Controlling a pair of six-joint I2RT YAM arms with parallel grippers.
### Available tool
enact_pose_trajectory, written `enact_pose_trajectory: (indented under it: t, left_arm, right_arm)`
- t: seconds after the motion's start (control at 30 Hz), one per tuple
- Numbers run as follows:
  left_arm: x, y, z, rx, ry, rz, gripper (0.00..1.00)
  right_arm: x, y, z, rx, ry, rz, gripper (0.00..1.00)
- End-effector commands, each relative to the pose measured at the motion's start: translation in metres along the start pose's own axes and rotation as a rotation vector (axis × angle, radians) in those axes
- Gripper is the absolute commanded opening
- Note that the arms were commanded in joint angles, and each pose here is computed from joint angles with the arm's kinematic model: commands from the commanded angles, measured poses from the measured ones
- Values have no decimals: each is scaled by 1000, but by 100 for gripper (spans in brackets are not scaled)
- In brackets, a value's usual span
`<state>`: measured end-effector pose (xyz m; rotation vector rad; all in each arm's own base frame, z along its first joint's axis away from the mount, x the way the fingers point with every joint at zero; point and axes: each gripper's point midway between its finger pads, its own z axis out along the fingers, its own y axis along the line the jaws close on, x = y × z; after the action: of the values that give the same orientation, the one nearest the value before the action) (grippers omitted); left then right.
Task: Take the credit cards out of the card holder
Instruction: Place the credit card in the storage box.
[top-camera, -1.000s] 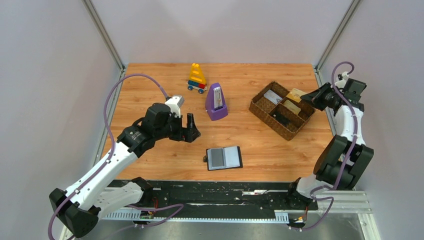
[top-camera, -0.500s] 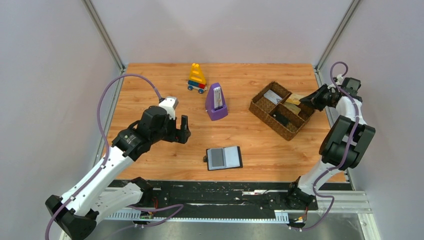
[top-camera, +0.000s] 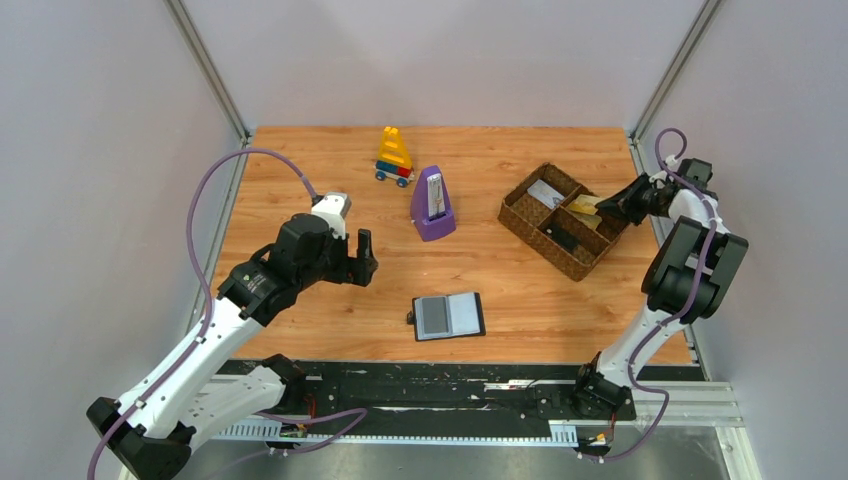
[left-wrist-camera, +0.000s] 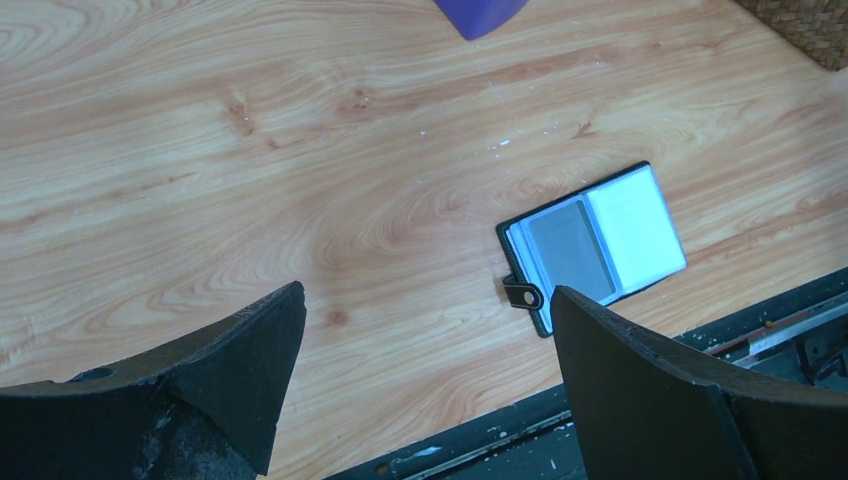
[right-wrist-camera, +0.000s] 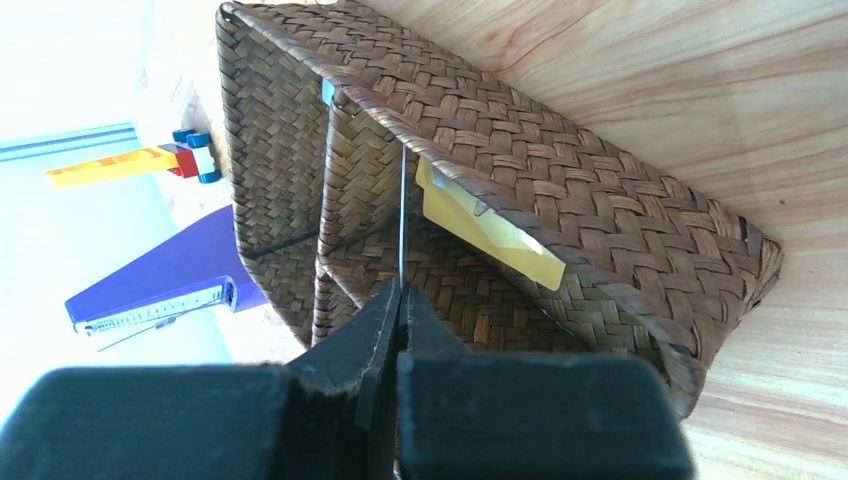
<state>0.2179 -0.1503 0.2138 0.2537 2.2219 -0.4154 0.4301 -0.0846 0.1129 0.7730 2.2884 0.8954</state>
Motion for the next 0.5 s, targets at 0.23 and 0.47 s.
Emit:
enact_pose_trajectory:
  t: [0.23, 0.47]
  left_arm:
    - [-19, -2, -6, -1, -62, 13, 100]
    - [-19, 0, -6, -10, -66, 12, 100]
  right_arm:
    - [-13, 6, 15, -57, -10, -20, 0]
    - [-12, -2, 24, -41, 0, 0, 6]
